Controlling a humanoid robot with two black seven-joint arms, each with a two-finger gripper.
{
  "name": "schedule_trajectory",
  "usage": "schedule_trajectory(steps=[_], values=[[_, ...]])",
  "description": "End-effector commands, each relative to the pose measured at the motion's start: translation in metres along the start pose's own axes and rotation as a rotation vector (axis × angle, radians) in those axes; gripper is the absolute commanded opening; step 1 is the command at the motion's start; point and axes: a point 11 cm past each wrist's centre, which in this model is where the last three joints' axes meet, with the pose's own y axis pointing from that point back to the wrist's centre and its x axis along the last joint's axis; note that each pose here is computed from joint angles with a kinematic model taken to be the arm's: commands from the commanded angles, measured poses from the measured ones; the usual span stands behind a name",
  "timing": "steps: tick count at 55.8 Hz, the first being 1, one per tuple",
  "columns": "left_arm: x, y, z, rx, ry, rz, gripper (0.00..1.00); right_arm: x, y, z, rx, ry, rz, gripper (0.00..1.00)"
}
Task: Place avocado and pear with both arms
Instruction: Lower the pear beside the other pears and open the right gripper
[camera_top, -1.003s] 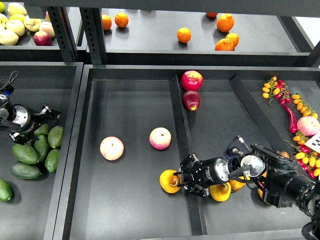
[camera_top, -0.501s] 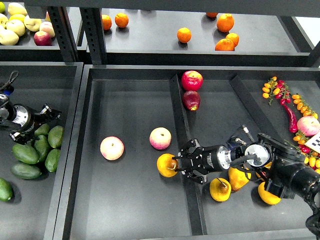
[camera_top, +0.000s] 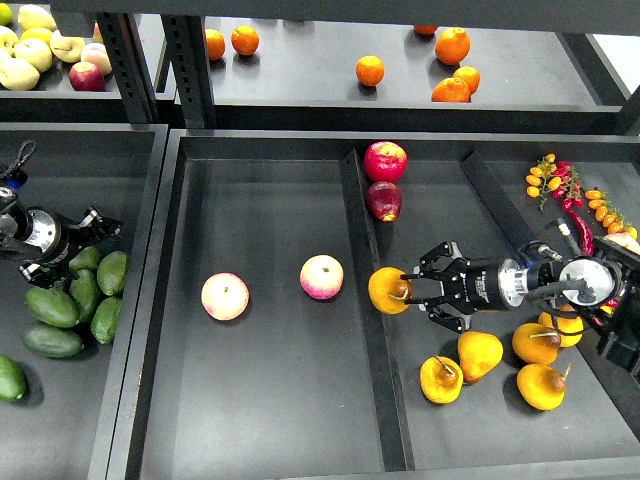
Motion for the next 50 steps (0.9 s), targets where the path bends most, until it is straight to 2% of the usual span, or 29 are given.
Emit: schedule_trajectory(steps=[1, 28, 50], values=[[0.000, 0.000, 0.000, 0.001, 0.001, 0.001, 0.99, 0.012, 0.011, 0.003, 0.001, -0.009, 0.027, 0.05], [0.000, 0.000, 0.000, 0.001, 0.001, 0.001, 0.99, 0.029, 0.011, 0.037, -0.051, -0.051, 0.065, 0.05], [0.001, 0.001, 0.002, -0.009, 0.009, 0.001, 0.99, 0.036, 0.010, 0.049, -0.069, -0.069, 0.087, 0.05]])
